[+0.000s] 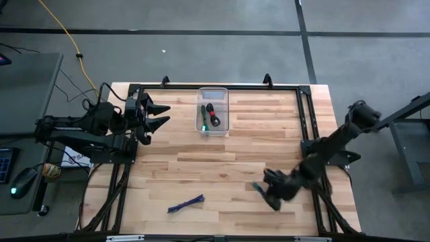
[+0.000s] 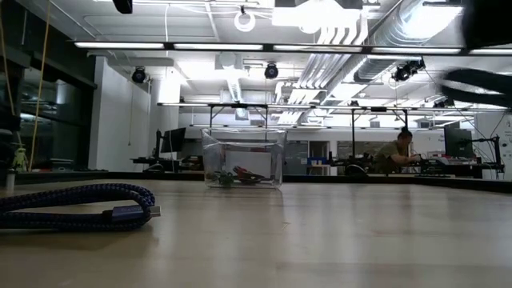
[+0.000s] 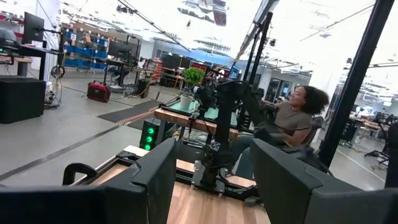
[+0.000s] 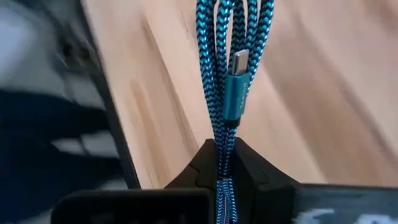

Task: Pick and place USB-C Cables
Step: Put the blue charger cable into the transparent bin

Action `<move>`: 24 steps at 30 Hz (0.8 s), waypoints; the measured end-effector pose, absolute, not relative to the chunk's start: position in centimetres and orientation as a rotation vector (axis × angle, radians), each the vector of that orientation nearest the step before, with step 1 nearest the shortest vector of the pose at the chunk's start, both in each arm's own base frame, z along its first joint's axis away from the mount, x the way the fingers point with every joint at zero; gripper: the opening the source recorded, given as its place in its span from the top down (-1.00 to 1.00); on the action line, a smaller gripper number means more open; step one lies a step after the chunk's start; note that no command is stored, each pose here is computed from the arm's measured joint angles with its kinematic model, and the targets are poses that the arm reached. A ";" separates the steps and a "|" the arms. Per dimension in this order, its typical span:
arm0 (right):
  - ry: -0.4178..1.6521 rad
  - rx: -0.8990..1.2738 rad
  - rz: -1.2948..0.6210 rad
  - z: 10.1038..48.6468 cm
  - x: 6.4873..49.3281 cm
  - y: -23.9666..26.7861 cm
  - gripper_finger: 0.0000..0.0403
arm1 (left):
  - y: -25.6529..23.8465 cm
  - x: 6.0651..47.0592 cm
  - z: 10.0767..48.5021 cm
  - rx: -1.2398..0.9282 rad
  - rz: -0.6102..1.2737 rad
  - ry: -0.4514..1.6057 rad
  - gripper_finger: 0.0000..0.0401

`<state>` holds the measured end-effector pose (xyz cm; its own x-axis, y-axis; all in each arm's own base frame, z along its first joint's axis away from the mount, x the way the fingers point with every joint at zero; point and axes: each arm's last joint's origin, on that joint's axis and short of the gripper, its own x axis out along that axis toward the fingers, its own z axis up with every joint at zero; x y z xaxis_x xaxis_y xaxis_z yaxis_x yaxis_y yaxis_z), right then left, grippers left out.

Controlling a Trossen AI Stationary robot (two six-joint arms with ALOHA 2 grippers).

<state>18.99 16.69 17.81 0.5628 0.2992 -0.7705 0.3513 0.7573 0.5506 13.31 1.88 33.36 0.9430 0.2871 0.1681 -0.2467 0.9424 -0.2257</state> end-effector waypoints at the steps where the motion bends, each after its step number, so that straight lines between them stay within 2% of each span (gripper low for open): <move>1: 0.938 0.748 -0.018 17.7 19.6 16.0 0.99 | 1.9 13.3 33.4 -0.204 0.274 -0.201 0.07; 10: 0.555 0.565 -0.028 18.2 27.0 8.4 0.99 | 1.9 13.3 33.3 -0.204 0.274 -0.199 0.07; 16: 0.279 0.440 0.006 22.1 30.4 3.6 0.99 | 1.9 13.3 33.2 -0.200 0.277 -0.179 0.07; 24: 0.140 0.265 0.110 28.7 32.7 0.7 0.99 | 2.0 13.8 32.6 -0.139 0.304 -0.121 0.07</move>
